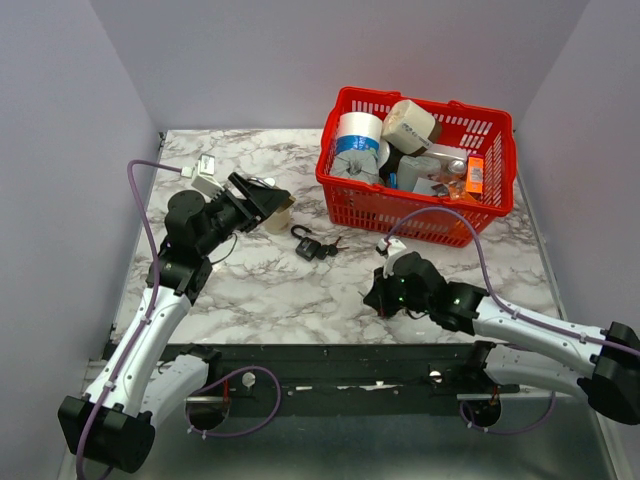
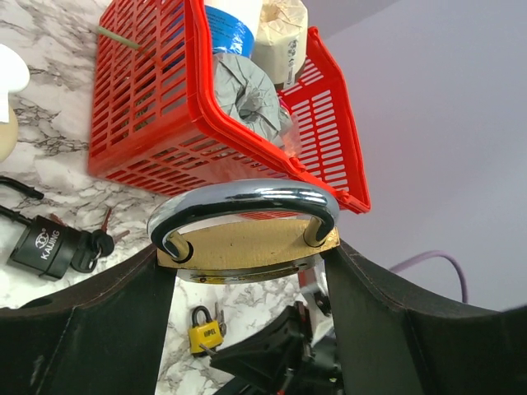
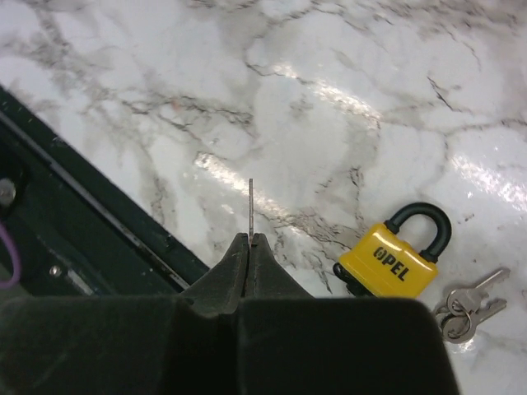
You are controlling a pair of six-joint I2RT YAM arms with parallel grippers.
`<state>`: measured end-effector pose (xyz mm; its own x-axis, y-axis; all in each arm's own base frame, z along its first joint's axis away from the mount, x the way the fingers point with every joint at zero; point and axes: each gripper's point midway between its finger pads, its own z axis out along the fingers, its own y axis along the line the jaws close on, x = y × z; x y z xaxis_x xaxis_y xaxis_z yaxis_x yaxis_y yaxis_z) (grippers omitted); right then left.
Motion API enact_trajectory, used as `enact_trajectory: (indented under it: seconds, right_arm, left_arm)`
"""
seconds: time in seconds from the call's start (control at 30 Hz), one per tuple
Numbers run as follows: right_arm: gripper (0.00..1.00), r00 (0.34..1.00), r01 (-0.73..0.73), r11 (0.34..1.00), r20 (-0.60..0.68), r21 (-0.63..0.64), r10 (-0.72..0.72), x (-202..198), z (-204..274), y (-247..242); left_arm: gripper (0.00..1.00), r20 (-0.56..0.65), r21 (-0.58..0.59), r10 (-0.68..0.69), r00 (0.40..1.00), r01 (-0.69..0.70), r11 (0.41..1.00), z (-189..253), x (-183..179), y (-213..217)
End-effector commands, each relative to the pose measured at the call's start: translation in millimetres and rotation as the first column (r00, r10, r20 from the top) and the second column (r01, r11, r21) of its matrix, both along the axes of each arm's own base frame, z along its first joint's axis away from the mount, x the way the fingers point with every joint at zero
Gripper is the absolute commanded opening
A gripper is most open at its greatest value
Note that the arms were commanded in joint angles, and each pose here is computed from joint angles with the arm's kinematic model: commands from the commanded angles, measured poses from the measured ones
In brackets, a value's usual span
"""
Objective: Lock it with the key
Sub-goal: Place the key at the center of the board.
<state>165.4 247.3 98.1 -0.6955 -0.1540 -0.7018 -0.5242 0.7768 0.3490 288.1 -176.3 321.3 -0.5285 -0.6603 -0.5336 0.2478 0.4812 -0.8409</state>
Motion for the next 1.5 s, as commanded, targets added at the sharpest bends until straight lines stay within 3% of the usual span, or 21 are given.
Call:
enact_trajectory:
  seconds: [0.0,0.23,0.5,0.8,0.97,1.3,1.47]
  right_arm:
    - [0.01,0.981,0.192,0.979,-0.020,0.064,-0.191,20,-11,2]
    - [0.01,0.969,0.236,0.967,-0.095,0.096,-0.227,21,-28,12]
    - [0.01,0.928,0.328,0.944,-0.199,0.040,-0.314,12,-59,2]
    - [0.01,0.894,0.359,0.933,-0.275,-0.029,-0.352,6,-79,3]
    - [0.25,0.885,0.354,0.935,-0.313,-0.024,-0.344,4,-79,10]
    - [0.43,0.885,0.356,0.934,-0.311,-0.029,-0.347,6,-67,14]
    - [0.53,0.946,0.255,0.964,-0.228,0.079,-0.232,16,-15,35]
  left_arm:
    - [0.00,0.096,-0.039,0.026,0.995,-0.023,0.999,28,2,4]
    - [0.00,0.065,-0.020,0.020,0.998,-0.019,1.000,16,1,4]
    - [0.00,0.100,0.032,0.006,0.995,-0.010,0.999,28,-2,7]
    - [0.00,0.043,0.017,-0.003,0.999,0.003,1.000,9,-12,9]
    - [0.00,0.035,0.020,-0.008,0.999,0.007,1.000,5,-13,9]
    - [0.00,-0.007,0.042,-0.037,0.999,0.038,0.998,-14,-14,6]
    - [0.00,-0.146,0.031,-0.161,0.976,0.168,0.985,-54,-38,-7]
